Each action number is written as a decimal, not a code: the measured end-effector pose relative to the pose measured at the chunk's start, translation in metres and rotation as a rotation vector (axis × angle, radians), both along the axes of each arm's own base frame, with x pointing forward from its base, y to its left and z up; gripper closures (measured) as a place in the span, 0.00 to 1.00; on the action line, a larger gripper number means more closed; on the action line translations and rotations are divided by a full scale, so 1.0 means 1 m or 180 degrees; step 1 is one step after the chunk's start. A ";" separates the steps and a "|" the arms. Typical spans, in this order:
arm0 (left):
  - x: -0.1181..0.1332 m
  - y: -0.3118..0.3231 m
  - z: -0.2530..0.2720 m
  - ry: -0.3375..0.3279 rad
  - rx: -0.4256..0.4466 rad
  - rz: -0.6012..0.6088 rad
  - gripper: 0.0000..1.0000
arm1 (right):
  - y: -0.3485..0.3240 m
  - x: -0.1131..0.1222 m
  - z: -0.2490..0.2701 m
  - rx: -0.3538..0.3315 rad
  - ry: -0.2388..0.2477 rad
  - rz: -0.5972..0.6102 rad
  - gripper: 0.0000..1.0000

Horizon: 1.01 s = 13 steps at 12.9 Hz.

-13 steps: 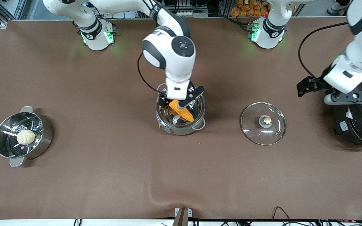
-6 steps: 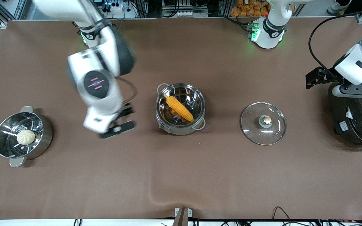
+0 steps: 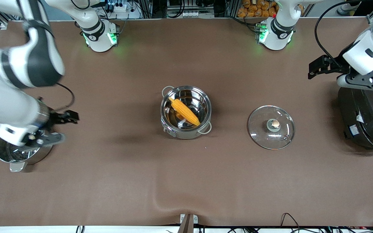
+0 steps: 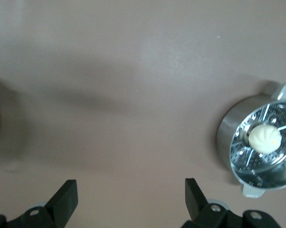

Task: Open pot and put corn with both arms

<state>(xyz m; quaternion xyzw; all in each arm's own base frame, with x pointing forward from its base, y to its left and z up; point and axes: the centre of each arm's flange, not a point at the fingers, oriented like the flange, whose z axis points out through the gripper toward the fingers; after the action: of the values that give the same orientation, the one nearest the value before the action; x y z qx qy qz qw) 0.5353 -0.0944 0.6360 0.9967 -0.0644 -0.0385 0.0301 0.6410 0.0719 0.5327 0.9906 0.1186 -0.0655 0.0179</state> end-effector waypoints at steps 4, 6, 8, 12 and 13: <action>-0.022 0.002 0.030 -0.0079 0.0037 0.0339 0.00 | -0.024 -0.053 0.072 0.0028 -0.0193 -0.0353 0.00; -0.027 -0.001 0.034 -0.0095 0.0124 0.0462 0.00 | -0.023 -0.077 0.091 0.0058 -0.0180 -0.0502 0.00; -0.028 -0.007 0.033 -0.0138 0.0328 0.0415 0.00 | -0.029 -0.089 0.103 0.0120 -0.0180 -0.0598 0.00; -0.028 -0.014 0.031 -0.0153 0.0396 0.0391 0.00 | -0.040 -0.091 0.102 0.0135 -0.0166 -0.0816 0.00; -0.026 -0.011 0.030 -0.0168 0.0392 0.0406 0.00 | -0.039 -0.091 0.102 0.0134 -0.0165 -0.0866 0.00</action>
<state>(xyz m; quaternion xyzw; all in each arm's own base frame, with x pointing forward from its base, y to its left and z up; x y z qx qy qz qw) 0.5094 -0.1058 0.6663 0.9994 0.0009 -0.0141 -0.0305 0.5502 0.0332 0.6349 0.9991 -0.0159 -0.0393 -0.0088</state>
